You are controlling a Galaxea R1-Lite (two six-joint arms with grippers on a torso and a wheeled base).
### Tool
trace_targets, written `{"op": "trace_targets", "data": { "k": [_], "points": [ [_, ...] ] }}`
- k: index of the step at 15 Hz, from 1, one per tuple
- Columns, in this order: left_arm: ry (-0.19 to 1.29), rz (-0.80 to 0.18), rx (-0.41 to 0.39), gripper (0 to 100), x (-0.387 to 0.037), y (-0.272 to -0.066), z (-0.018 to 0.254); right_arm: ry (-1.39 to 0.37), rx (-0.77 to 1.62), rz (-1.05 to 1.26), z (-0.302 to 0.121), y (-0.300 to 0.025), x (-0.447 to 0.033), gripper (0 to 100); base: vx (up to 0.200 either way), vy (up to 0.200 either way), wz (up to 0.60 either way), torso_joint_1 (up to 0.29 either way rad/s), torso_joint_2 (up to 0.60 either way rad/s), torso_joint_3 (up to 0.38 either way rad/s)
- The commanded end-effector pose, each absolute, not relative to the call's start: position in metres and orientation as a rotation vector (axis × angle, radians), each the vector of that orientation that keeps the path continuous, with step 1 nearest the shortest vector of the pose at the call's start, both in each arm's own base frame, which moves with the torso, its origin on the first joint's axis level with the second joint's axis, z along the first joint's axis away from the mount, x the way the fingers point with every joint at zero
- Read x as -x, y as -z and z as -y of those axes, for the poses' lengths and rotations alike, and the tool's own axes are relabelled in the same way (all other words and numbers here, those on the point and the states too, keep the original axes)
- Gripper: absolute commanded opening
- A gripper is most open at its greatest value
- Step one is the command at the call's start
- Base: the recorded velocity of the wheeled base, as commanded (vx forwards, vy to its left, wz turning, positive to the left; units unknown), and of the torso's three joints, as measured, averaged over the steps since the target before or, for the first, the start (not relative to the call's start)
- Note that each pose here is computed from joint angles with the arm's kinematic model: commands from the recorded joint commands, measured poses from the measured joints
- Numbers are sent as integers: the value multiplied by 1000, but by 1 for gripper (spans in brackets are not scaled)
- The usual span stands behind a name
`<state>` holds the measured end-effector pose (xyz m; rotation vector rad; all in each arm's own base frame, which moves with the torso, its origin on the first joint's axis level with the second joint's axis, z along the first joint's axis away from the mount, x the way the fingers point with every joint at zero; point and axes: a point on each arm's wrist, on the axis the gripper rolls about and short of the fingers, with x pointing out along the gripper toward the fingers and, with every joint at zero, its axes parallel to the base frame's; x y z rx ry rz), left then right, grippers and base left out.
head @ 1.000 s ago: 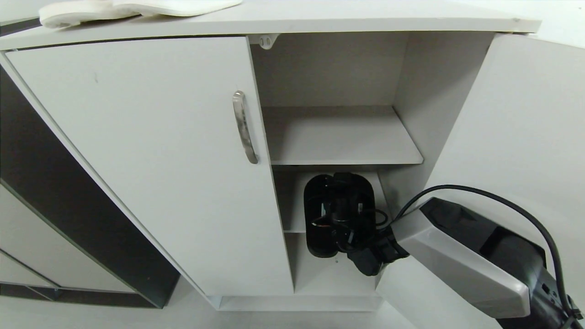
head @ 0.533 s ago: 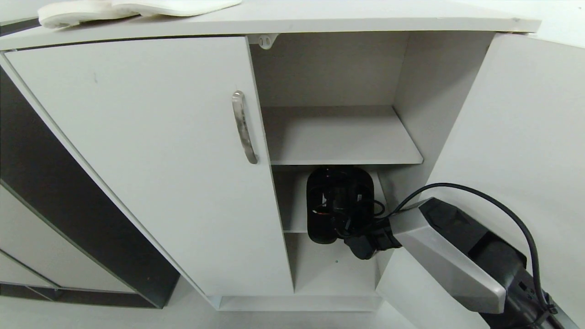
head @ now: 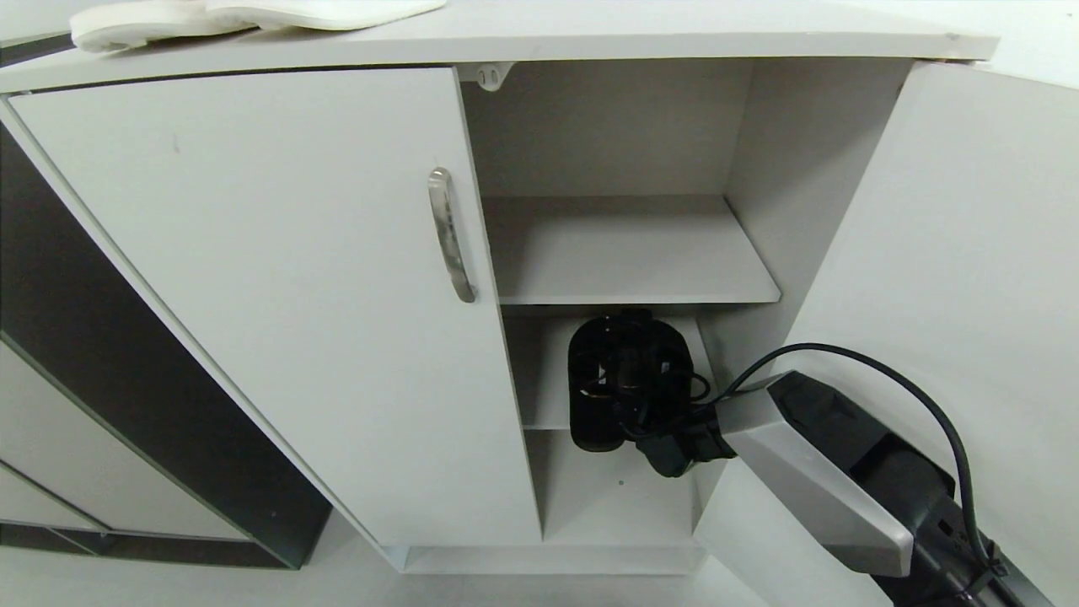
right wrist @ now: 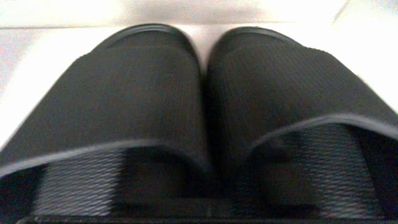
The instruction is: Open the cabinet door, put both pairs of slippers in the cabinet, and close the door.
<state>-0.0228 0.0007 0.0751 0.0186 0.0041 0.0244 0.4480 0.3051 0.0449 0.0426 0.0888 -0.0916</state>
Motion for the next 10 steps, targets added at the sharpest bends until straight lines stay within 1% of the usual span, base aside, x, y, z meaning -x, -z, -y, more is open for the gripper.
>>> {"op": "trace_targets", "data": {
  "k": [1,2,5,10],
  "points": [
    [-24,-6,-19,0,23,-75,-1,91,-39,-92,-306,-44,-447,100,0,0,0,0,0,0],
    [-24,-6,-19,0,23,-75,-1,94,-40,-92,-306,-46,-445,100,0,0,0,0,0,0],
    [-23,-6,-18,0,23,-75,-1,74,-51,-81,-305,-67,-425,100,0,0,0,0,0,0],
    [-24,-6,-17,0,23,-75,-1,9,-44,-93,-302,-80,-369,100,0,0,0,0,0,0]
  ]
}}
